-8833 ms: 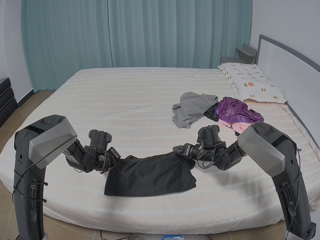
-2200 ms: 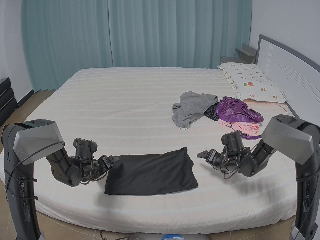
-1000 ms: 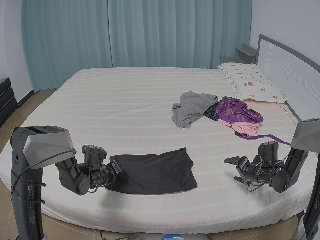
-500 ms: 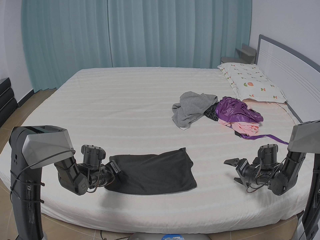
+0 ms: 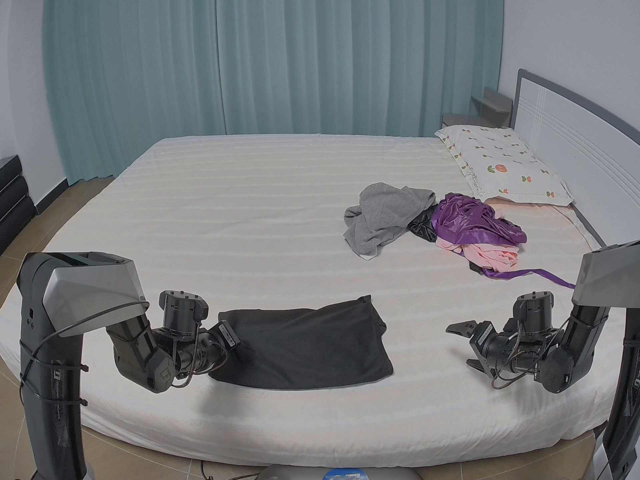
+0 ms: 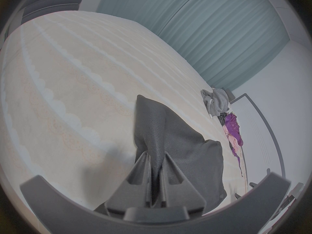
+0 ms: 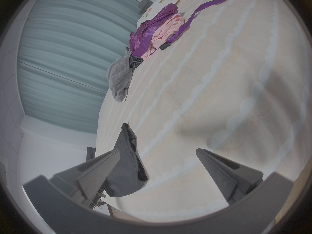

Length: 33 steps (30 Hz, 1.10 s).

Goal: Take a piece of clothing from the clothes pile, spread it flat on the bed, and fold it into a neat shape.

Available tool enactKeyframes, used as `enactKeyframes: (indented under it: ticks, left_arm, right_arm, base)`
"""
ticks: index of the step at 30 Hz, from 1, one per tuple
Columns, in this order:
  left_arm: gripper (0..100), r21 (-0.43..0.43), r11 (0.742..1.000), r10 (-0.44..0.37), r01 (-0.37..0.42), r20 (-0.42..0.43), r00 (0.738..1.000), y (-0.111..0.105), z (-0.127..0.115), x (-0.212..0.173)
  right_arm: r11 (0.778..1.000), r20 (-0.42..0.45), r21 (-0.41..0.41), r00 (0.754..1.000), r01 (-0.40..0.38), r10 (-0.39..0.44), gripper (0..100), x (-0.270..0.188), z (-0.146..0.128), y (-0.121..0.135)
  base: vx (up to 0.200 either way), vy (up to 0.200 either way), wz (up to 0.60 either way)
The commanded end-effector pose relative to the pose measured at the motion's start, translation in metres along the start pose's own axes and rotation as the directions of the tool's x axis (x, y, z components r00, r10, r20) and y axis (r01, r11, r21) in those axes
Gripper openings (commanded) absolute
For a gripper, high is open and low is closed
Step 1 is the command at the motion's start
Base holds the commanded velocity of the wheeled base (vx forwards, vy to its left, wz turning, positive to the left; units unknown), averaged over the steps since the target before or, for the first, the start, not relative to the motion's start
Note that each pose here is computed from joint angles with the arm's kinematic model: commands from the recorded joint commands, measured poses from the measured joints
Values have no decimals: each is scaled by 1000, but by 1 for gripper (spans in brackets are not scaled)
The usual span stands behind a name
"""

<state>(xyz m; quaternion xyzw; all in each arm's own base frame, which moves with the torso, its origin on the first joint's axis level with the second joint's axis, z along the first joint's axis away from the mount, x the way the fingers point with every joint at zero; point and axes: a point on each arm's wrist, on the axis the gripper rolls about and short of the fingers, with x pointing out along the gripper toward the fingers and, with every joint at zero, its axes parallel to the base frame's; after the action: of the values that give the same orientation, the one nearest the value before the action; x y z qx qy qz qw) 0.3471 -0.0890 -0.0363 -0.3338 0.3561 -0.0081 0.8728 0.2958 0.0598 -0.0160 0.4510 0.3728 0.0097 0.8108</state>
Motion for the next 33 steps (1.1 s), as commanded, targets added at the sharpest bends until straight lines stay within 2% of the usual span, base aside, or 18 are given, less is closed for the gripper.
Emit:
enactKeyframes:
  ticks: [1,3,33]
  left_arm:
    - [0,-1,1000,1,-1,0,1000,0,0,0]
    - [0,-9,1000,2,-2,2,1000,2,0,0]
    - [0,-68,998,15,-12,38,999,7,13,-17]
  right_arm:
    - [1000,-2,1,1000,3,-3,100,1,0,-1]
    - [1000,-3,0,1000,4,-4,100,1,-1,-1]
    - [1000,-2,0,1000,3,-3,100,1,-1,-1]
  base:
    - [0,0,0]
    - [0,0,0]
    - [0,200,0]
